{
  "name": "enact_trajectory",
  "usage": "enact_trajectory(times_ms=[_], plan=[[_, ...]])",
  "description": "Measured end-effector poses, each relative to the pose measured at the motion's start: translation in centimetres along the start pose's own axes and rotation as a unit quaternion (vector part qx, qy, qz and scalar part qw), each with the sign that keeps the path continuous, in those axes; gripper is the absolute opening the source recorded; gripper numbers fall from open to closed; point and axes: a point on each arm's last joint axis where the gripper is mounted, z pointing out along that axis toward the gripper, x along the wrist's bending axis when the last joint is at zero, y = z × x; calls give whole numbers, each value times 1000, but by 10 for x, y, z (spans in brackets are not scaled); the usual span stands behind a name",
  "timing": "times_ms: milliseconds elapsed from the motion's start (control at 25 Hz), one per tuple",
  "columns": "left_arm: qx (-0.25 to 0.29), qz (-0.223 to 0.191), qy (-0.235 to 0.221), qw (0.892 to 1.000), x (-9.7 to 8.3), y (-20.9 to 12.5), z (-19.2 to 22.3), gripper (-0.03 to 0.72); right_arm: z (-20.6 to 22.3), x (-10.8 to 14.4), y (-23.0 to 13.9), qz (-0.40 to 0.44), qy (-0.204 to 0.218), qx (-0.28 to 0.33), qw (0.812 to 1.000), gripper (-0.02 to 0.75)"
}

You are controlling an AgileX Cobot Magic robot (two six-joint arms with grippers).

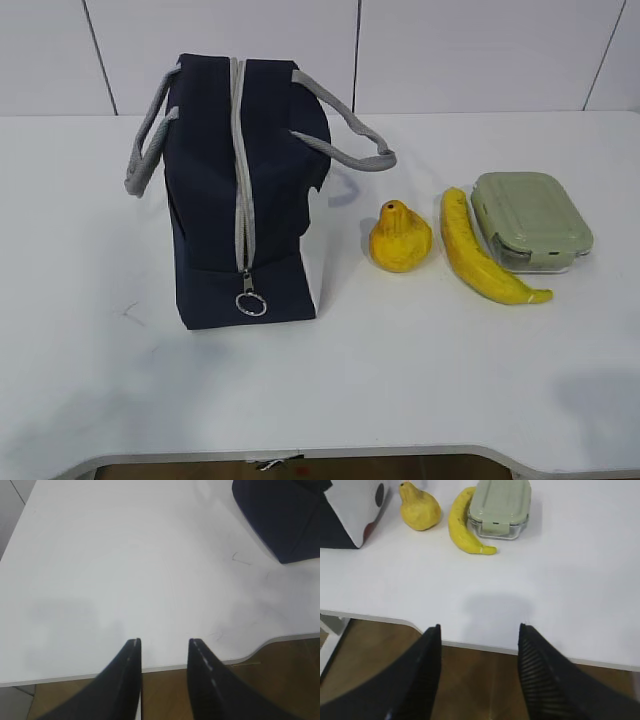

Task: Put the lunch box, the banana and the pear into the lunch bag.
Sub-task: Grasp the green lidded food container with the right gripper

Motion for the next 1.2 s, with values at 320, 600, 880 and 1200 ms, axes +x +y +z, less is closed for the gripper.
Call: enact_trajectory(times_ms=[320, 600, 880, 1200], plan=[[0, 0, 0, 1000, 0, 0, 0, 237, -2, 8, 19, 37, 49, 18, 998, 408], [0, 0, 0, 1000, 0, 0, 0, 237, 7, 11, 41, 93, 75, 65, 991, 408], [0, 0, 0, 1000, 0, 0, 0, 237, 23, 12, 63, 110, 86, 125, 982, 408], [0, 0, 0, 1000, 0, 0, 0, 237, 52, 7, 97, 81, 88, 180, 976, 408]])
